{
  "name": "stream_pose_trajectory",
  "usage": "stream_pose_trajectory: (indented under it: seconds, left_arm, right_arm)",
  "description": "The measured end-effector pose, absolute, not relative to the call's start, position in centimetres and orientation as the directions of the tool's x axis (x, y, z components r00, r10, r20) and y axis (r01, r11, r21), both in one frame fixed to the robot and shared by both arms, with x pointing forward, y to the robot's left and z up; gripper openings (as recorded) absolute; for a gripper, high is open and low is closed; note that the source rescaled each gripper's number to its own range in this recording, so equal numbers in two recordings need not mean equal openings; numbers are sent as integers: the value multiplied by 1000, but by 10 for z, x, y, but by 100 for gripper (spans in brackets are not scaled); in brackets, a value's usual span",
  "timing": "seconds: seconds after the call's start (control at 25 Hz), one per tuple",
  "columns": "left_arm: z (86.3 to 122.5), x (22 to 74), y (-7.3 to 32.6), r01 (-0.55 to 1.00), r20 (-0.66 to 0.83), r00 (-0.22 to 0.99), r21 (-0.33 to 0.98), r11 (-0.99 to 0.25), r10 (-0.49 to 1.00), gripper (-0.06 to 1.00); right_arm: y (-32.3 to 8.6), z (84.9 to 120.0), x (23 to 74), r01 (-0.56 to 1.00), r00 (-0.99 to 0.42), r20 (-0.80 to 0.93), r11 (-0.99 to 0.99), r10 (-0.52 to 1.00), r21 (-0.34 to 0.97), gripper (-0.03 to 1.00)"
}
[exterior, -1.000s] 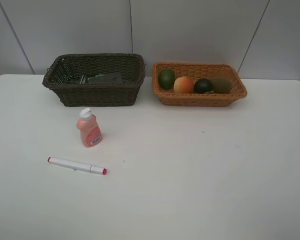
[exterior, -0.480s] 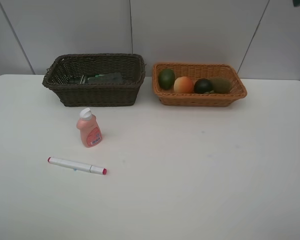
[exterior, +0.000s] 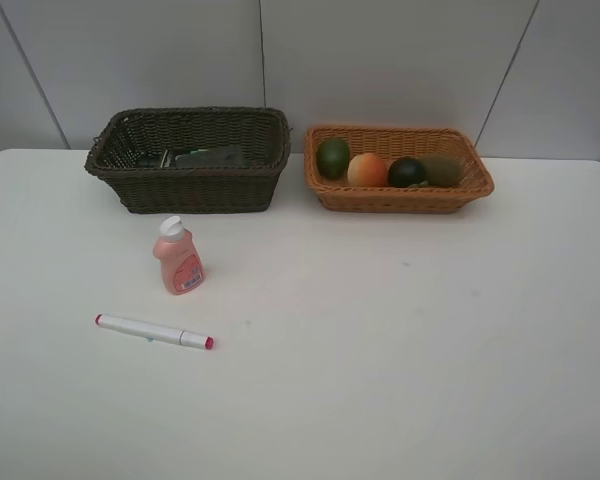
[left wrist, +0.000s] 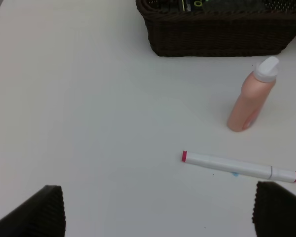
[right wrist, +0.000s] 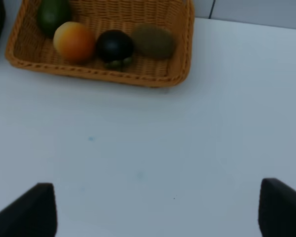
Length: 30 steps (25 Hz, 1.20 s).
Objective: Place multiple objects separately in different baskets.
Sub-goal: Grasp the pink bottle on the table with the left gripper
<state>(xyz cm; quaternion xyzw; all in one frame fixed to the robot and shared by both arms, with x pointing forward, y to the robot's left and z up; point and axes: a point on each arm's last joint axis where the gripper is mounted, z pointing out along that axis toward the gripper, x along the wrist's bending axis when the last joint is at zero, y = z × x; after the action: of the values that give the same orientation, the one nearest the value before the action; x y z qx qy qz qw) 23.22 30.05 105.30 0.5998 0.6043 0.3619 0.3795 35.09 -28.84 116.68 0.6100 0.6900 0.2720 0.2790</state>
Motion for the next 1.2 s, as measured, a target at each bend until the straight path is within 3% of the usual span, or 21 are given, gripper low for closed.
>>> stream_pose_trajectory:
  seconds: [0.28,0.52,1.2]
  left_arm:
    - [1053,232,300,450,-25,8,893,18,1000,100]
    - [1053,232,300,450,-25,8,893,18,1000,100]
    - [1053,232,300,450,-25,8,893,18,1000,100]
  right_arm:
    - [-287,1127,306,647,-208,-41,169,977,744,98]
    - [-288,1092,285,590,-222,-37,164,974,791,98]
    - [-295,1058,246,502,-211,-50,152,976,851,98]
